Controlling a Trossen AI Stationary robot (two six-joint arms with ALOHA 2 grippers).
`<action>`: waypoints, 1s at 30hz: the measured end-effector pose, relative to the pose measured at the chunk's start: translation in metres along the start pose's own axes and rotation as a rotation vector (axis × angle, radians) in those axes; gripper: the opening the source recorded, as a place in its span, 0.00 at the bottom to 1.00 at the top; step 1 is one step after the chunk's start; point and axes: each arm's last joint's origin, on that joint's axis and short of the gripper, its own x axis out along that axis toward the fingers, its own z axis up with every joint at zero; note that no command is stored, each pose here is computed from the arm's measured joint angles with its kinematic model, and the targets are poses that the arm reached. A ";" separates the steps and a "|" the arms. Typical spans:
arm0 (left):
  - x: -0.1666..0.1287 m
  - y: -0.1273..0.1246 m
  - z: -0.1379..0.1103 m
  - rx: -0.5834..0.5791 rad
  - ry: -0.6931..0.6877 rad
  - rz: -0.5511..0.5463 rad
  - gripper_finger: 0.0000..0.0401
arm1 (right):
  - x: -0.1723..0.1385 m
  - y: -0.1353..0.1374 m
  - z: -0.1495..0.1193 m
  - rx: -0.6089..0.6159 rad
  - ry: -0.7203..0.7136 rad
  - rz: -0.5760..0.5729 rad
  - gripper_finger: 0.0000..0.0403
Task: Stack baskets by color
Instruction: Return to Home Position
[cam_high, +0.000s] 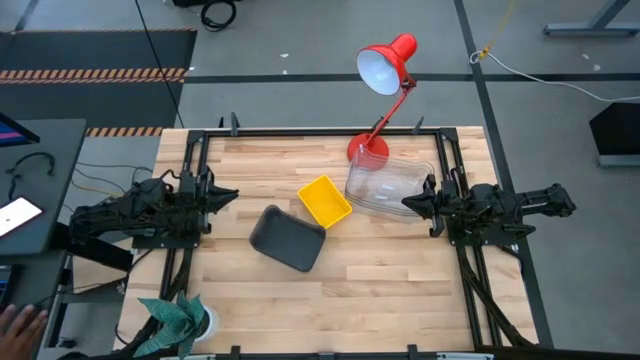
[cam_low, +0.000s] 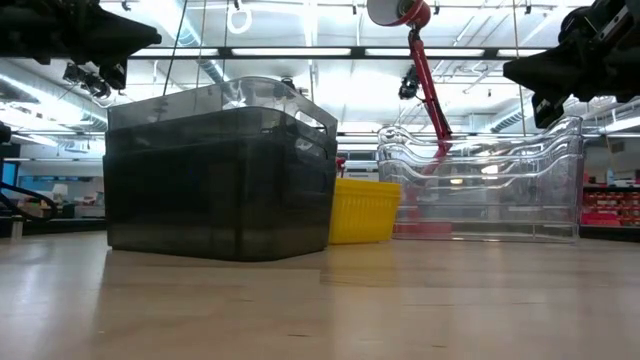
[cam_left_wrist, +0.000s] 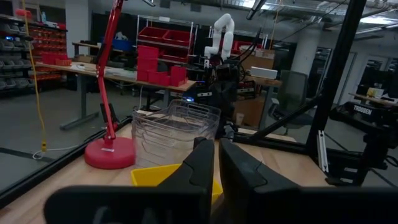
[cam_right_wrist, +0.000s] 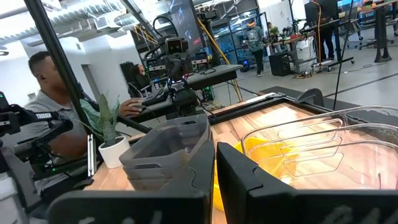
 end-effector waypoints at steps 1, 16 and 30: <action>0.000 0.000 0.000 0.000 0.000 0.000 0.08 | 0.000 0.000 0.000 0.000 0.000 0.000 0.06; 0.000 0.000 0.000 0.000 0.000 0.000 0.07 | 0.000 0.000 0.000 0.000 0.000 0.000 0.06; 0.000 0.000 0.000 0.000 0.000 0.000 0.08 | 0.000 0.000 0.000 0.000 0.000 0.000 0.06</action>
